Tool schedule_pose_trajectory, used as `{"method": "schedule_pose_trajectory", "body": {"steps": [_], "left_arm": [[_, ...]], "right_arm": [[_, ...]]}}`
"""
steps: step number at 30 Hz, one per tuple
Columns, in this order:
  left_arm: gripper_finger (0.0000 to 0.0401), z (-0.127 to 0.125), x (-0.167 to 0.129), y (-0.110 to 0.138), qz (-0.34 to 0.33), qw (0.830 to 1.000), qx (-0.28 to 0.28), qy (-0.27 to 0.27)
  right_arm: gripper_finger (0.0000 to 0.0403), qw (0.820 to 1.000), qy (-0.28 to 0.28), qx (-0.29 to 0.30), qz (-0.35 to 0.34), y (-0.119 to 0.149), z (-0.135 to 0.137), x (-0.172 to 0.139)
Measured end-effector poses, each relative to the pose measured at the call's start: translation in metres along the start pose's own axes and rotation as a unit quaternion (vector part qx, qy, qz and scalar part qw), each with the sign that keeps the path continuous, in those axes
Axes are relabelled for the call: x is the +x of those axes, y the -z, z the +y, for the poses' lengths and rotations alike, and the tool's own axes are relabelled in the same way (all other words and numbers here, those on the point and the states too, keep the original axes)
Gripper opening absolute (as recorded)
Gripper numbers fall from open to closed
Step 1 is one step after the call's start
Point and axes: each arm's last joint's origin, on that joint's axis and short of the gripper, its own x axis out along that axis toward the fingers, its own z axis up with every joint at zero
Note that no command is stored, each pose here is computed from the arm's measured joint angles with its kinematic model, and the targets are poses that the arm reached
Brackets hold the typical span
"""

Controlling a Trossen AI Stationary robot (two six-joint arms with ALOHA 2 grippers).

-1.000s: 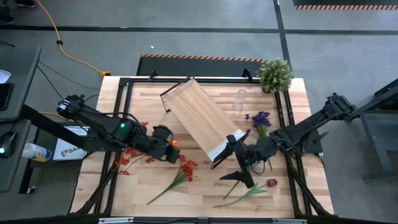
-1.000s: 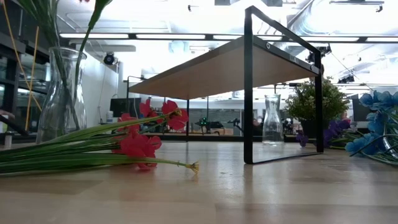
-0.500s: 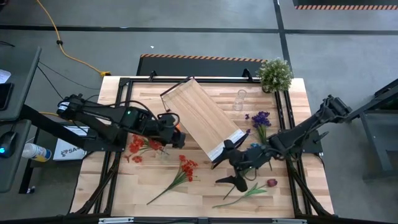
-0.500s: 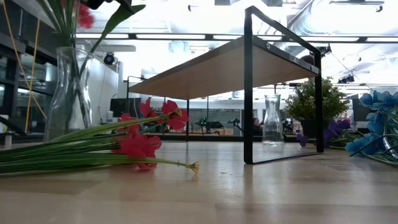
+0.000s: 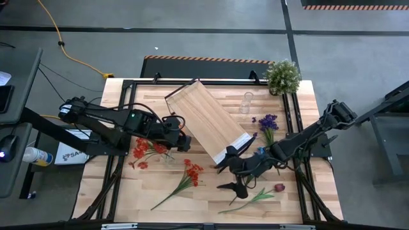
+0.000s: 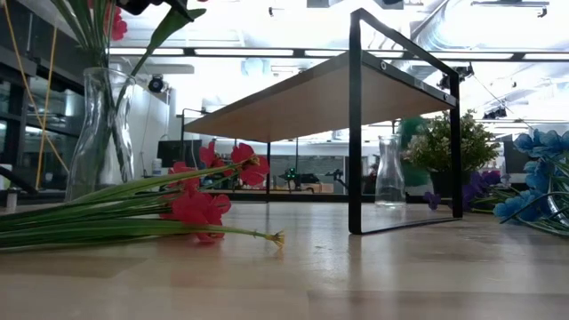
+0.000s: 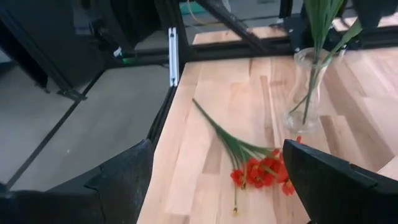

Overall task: Pick and place flowers into a vace then onto a shelf
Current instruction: Put the red flowers into the bottom transparent vase

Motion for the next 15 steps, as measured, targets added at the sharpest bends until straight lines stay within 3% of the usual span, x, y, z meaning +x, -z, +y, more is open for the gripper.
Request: {"method": "schedule_pose_trajectory", "body": {"steps": [15], "left_arm": [[0.0282, 0.000, 0.000, 0.000, -0.001, 1.000, 0.000, 0.000]], "right_arm": [[0.0344, 0.998, -0.031, 0.009, -0.048, -0.002, 0.014, 0.005]]}}
